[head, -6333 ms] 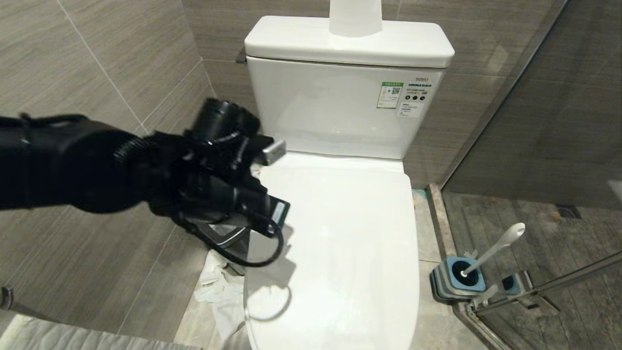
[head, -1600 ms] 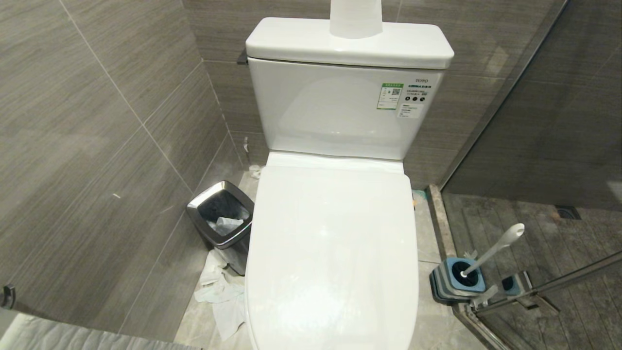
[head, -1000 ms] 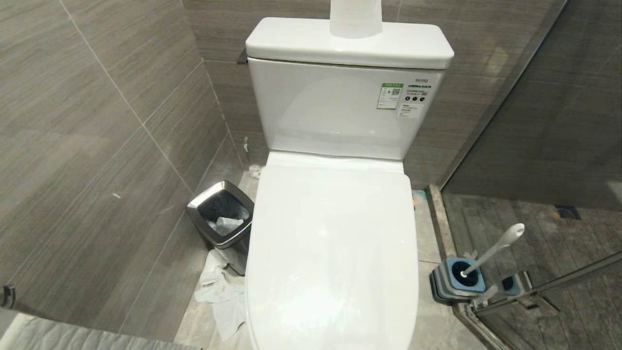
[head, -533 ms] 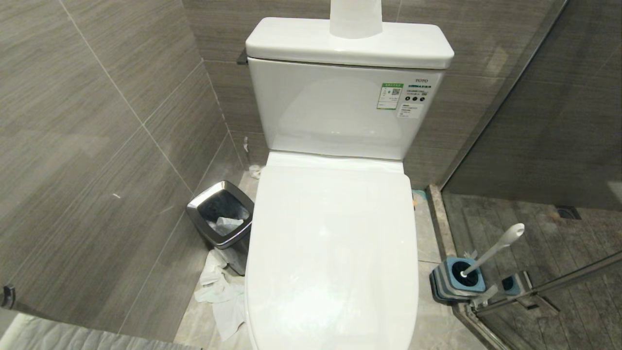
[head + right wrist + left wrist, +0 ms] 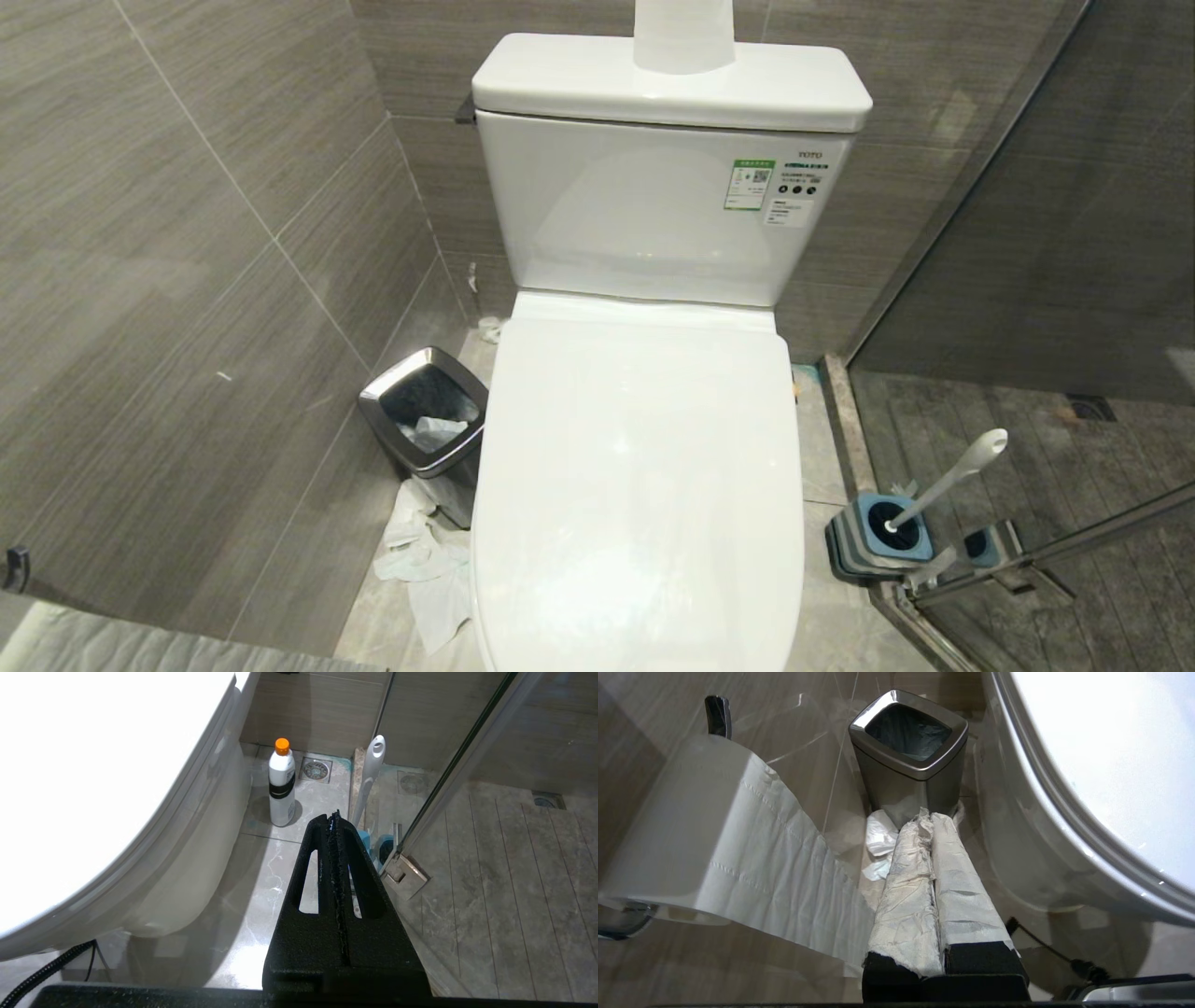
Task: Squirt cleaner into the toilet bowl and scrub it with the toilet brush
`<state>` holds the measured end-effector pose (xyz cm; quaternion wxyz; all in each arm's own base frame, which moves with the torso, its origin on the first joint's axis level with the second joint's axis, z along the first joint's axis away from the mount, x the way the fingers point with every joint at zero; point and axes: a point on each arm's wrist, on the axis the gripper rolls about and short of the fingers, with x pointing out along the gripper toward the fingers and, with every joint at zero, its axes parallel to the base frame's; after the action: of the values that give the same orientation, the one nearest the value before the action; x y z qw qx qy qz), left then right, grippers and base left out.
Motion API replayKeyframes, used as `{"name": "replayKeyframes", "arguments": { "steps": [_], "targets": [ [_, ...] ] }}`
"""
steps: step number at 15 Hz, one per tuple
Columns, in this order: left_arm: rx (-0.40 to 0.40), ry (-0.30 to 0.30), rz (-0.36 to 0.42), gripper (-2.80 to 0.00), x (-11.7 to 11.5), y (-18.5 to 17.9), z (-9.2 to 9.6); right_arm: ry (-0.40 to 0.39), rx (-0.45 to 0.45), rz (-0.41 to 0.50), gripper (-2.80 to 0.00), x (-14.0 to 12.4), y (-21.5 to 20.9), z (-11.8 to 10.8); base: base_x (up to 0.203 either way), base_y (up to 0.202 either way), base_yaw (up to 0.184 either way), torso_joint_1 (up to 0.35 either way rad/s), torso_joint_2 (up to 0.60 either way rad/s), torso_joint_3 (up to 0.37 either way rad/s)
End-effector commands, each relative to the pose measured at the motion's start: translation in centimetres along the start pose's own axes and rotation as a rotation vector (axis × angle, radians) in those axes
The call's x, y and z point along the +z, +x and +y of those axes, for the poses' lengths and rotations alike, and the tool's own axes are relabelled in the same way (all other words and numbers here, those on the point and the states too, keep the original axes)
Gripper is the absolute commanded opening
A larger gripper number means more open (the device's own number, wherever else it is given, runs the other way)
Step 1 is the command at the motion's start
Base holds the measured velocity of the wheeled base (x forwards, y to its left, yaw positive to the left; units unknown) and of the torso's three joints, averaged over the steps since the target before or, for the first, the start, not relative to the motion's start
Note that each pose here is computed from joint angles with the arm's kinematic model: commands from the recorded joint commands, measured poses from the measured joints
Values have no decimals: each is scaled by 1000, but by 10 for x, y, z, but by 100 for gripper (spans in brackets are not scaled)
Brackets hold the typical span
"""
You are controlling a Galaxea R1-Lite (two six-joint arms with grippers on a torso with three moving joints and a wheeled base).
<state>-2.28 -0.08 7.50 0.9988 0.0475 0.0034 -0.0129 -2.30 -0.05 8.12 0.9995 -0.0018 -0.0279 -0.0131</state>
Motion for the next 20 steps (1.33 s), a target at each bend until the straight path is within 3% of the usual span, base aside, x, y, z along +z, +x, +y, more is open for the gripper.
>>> {"name": "replayKeyframes", "arguments": {
  "steps": [1, 2, 20],
  "targets": [
    [4, -34, 2, -280, -1, 0, 0, -1, 0, 25, -280, -7, 2, 0, 0, 0, 0, 0, 0, 0],
    [10, -73, 0, -280, 0, 0, 0, -1, 0, 25, -280, -7, 2, 0, 0, 0, 0, 0, 0, 0],
    [20, -75, -2, -280, 0, 0, 0, -1, 0, 24, -280, -7, 2, 0, 0, 0, 0, 0, 0, 0]
  ]
}}
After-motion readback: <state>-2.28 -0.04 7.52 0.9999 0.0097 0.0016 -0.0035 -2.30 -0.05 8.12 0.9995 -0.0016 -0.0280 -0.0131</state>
